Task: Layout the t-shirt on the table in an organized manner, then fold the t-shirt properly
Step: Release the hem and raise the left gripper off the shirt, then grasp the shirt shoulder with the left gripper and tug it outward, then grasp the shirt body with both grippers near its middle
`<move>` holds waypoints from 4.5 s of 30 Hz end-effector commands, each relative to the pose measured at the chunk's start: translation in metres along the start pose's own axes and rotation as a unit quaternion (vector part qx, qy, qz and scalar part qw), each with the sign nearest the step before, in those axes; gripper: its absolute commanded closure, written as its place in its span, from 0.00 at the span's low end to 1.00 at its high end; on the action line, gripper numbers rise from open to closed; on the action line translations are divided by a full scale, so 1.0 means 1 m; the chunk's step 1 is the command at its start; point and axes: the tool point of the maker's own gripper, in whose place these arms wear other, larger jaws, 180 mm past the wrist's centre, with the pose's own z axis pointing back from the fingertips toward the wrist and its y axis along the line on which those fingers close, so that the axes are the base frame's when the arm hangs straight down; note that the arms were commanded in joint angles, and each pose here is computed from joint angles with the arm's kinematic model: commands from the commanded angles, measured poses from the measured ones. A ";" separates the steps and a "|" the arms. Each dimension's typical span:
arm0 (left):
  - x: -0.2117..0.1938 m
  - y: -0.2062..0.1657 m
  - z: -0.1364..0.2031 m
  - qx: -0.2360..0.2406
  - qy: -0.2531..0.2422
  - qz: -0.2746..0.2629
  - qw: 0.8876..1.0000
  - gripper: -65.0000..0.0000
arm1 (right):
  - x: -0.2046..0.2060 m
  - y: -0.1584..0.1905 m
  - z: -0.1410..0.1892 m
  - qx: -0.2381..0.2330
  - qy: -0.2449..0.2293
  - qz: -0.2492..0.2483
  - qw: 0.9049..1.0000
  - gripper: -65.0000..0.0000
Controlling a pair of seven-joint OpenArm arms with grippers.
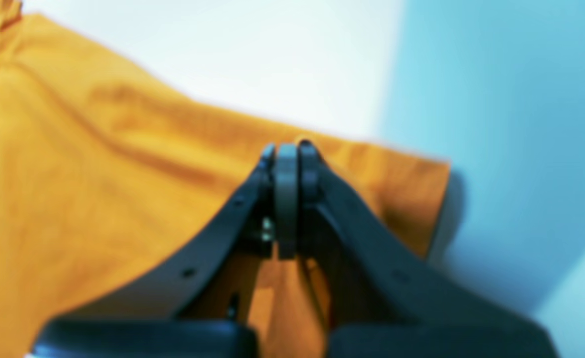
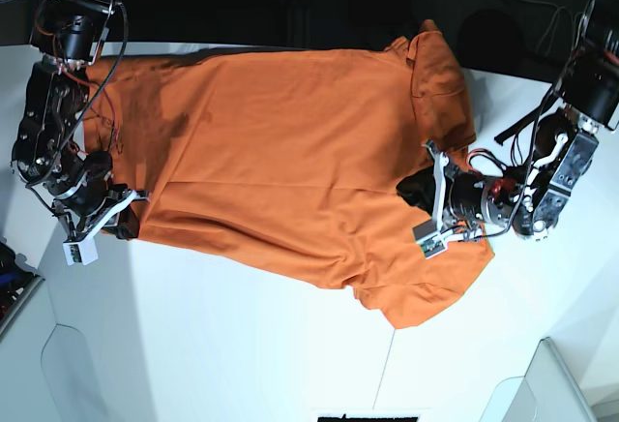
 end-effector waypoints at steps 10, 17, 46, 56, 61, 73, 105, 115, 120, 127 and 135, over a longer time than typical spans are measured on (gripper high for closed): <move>-0.030 -0.038 0.009 -0.031 0.021 -0.018 0.999 0.83 | -0.012 -0.013 -0.006 -0.007 0.019 -0.013 1.000 1.00; -0.030 -0.029 0.015 -0.019 0.020 -0.016 1.000 0.83 | -0.004 -0.023 0.005 -0.003 0.003 -0.022 1.000 1.00; -0.048 -0.017 0.023 0.001 0.063 -0.023 0.998 0.83 | -0.109 0.000 0.079 -0.015 0.109 0.021 0.994 0.80; -0.077 0.010 0.062 0.033 0.104 -0.015 0.994 0.83 | -0.131 -0.006 0.075 -0.017 0.129 -0.009 0.991 0.80; -0.088 0.019 0.077 0.046 0.122 -0.016 0.991 0.83 | -0.136 -0.007 0.075 -0.017 0.135 -0.013 0.991 0.80; -0.064 0.038 0.098 0.067 0.070 0.019 0.995 0.82 | -0.134 -0.004 0.074 -0.011 0.129 -0.020 0.991 0.80; -0.059 0.031 0.083 0.069 0.034 0.042 0.996 1.00 | -0.132 -0.005 0.074 -0.013 0.123 -0.017 0.992 0.80; -0.080 0.041 0.128 0.070 0.057 0.090 0.992 1.00 | -0.130 -0.006 0.073 -0.015 0.120 -0.015 0.993 0.80; -0.118 0.020 0.124 0.049 0.103 0.107 0.988 1.00 | -0.131 -0.006 0.073 -0.015 0.120 -0.015 0.992 0.80; -0.145 0.016 0.124 0.061 0.144 0.094 0.983 1.00 | -0.127 -0.007 0.074 -0.016 0.117 -0.012 0.993 0.80; -0.103 0.066 0.162 0.147 0.052 0.105 0.982 0.76 | -0.053 -0.006 0.094 -0.008 -0.003 -0.024 1.000 0.67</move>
